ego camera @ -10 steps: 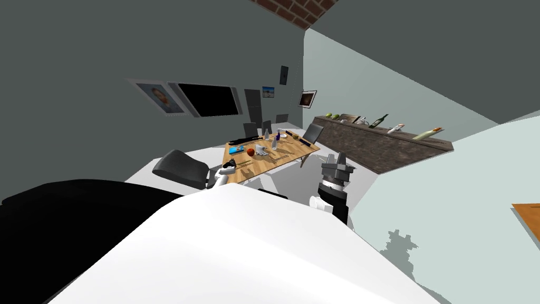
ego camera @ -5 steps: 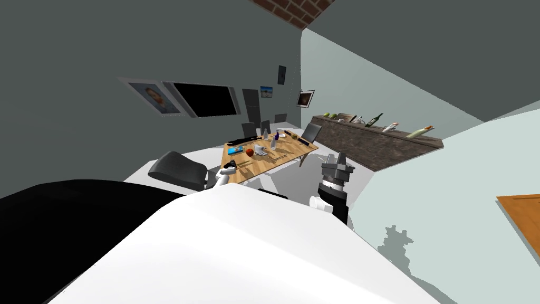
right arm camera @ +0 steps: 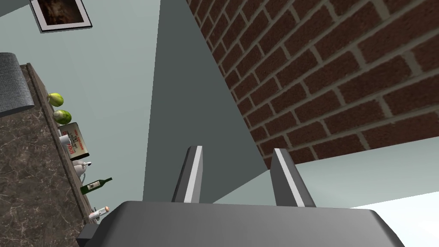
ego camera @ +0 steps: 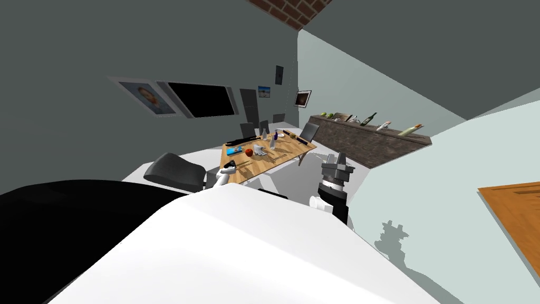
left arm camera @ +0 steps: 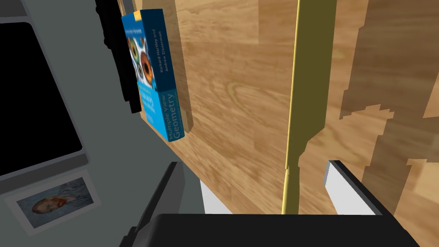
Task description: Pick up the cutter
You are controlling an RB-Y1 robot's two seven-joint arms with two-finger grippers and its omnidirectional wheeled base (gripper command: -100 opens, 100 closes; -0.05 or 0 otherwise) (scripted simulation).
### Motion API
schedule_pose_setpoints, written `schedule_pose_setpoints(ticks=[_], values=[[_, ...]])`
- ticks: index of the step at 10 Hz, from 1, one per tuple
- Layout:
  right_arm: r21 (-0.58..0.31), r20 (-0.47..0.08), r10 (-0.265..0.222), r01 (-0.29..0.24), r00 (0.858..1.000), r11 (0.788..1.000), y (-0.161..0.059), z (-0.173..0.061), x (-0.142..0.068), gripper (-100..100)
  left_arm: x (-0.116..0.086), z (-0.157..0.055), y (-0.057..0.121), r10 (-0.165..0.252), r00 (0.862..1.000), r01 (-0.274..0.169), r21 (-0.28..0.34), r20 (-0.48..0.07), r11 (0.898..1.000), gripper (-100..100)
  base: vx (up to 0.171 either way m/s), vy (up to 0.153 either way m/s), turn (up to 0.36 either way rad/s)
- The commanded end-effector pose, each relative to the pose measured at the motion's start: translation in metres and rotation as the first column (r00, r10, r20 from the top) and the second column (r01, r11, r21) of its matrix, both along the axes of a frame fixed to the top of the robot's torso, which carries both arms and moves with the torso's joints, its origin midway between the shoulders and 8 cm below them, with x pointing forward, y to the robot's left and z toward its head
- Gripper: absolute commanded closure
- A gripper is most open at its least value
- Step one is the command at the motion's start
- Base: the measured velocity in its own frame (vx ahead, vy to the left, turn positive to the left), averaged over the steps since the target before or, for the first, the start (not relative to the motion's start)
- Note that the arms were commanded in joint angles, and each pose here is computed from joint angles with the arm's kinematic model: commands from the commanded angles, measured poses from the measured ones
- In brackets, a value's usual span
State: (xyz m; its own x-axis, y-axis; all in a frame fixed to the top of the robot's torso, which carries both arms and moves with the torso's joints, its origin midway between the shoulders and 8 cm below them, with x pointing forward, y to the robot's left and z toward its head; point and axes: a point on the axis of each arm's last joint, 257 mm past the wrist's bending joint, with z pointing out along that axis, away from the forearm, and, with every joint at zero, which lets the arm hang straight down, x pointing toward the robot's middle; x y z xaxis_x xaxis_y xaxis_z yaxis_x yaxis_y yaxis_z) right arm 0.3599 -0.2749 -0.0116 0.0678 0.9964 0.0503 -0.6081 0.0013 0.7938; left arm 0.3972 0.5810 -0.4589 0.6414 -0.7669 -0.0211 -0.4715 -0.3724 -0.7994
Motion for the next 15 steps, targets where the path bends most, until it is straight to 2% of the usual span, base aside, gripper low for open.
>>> schedule_pose_setpoints(ticks=[1,3,4,8,9,10,15], values=[[0.0,0.0,0.0,0.0,1.0,1.0,0.0,0.0,0.0,0,0.0,-0.002,0.002,0.008,1.0,-0.008,-0.001,0.001,1.0,-100,-0.014,0.014,-0.067],[0.0,0.0,0.0,0.0,1.0,1.0,0.0,0.0,0.0,0,0.0,-0.002,0.003,0.01,1.0,-0.01,-0.002,0.0,1.0,-100,-0.009,0.01,-0.032],[0.0,0.0,0.0,0.0,1.0,1.0,0.0,0.0,0.0,0,0.0,-0.003,0.003,0.011,1.0,-0.011,-0.001,0.001,1.0,100,0.0,0.0,0.0],[0.0,0.0,0.0,0.0,1.0,1.0,0.0,0.0,0.0,0,-0.001,-0.003,0.003,0.002,1.0,-0.001,0.008,-0.01,1.0,100,0.0,0.002,-0.006],[0.0,0.0,0.0,0.0,1.0,1.0,0.0,0.0,0.0,0,-0.001,-0.003,0.003,0.002,1.0,-0.002,0.007,-0.009,1.0,0,0.0,0.0,0.0],[0.0,0.0,0.0,0.0,1.0,1.0,0.0,0.0,0.0,0,0.0,-0.001,0.001,0.003,1.0,-0.003,0.0,0.001,1.0,100,0.008,-0.012,0.108],[0.0,0.0,0.0,0.0,1.0,1.0,0.0,0.0,0.0,0,0.0,0.006,-0.009,-0.024,1.0,0.024,0.001,0.001,1.0,100,0.016,-0.019,0.064]])
